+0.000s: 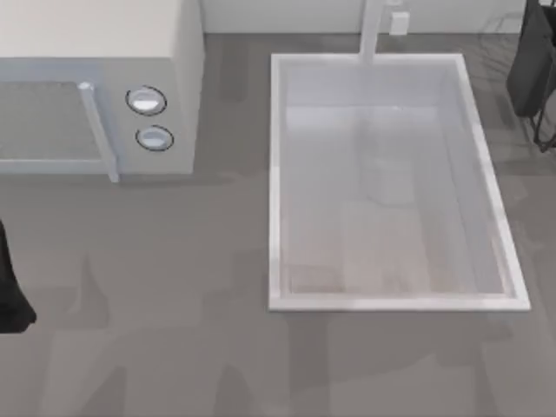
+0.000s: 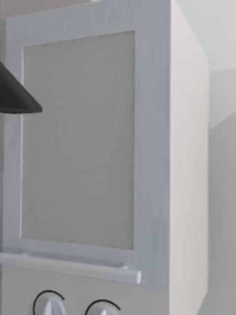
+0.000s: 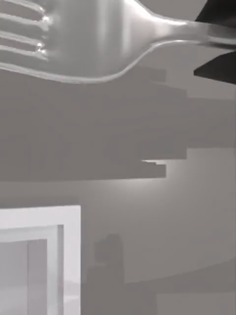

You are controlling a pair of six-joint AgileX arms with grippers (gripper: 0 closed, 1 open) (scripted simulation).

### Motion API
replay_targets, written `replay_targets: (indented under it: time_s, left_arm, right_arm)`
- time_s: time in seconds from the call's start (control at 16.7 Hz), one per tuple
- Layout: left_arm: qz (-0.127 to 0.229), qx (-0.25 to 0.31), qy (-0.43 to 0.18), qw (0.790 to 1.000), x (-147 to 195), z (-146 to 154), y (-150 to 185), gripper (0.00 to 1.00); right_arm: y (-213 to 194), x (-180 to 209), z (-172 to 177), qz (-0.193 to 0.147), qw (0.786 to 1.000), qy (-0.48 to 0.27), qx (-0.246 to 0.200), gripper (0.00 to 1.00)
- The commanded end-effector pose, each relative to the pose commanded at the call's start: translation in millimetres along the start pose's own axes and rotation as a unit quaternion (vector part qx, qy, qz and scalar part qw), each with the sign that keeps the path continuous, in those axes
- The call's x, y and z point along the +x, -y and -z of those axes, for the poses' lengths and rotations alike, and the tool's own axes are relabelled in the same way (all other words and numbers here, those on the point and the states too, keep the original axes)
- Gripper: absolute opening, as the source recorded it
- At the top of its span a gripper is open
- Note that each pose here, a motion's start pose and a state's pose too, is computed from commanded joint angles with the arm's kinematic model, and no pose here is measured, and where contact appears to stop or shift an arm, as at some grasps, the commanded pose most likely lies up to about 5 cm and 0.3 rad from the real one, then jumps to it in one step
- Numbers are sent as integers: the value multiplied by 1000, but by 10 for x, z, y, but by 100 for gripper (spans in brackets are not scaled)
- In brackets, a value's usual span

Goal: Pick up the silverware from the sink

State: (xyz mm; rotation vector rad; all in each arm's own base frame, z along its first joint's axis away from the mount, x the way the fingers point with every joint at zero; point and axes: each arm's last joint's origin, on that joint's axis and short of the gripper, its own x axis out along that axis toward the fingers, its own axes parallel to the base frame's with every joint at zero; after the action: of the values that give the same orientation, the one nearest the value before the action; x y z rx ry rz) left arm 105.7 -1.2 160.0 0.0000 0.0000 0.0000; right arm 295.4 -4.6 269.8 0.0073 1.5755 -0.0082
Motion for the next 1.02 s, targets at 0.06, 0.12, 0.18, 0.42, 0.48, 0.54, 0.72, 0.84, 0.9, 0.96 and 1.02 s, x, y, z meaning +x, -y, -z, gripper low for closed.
replay_targets:
  time_s: [0.06, 0.12, 0.18, 0.42, 0.48, 0.54, 0.72, 0.84, 0.9, 0.96, 1.02]
  left_arm:
    - [0, 0, 0, 1000, 0, 0, 0, 100]
    - [0, 0, 0, 1000, 0, 0, 0, 100]
    - [0, 0, 0, 1000, 0, 0, 0, 100]
    - [0, 0, 0, 1000, 0, 0, 0, 100]
    - [0, 0, 0, 1000, 0, 0, 0, 100]
    - [0, 0, 0, 1000, 0, 0, 0, 100]
    - [0, 0, 0, 1000, 0, 0, 0, 100]
    - [0, 0, 0, 1000, 0, 0, 0, 100]
    - [0, 0, 0, 1000, 0, 0, 0, 100]
    - [0, 0, 0, 1000, 0, 0, 0, 100]
    - [0, 0, 0, 1000, 0, 0, 0, 100]
  right_arm:
    - [26, -2, 43, 0, 1000, 2, 0, 0]
    - [35, -2, 57, 0, 1000, 2, 0, 0]
    - [35, -2, 57, 0, 1000, 2, 0, 0]
    - [22, 10, 50, 0, 1000, 0, -1, 0]
    - [22, 48, 47, 0, 1000, -1, -1, 0]
    - [23, 114, 40, 0, 1000, -2, -1, 0]
    - [28, 429, 2, 0, 1000, 2, -1, 0]
    - [31, 683, -10, 0, 1000, 9, -1, 0]
    - [32, 804, -3, 0, 1000, 10, 0, 0]
    - [33, 913, 12, 0, 1000, 9, 0, 0]
    - [34, 1002, 30, 0, 1000, 7, 0, 0]
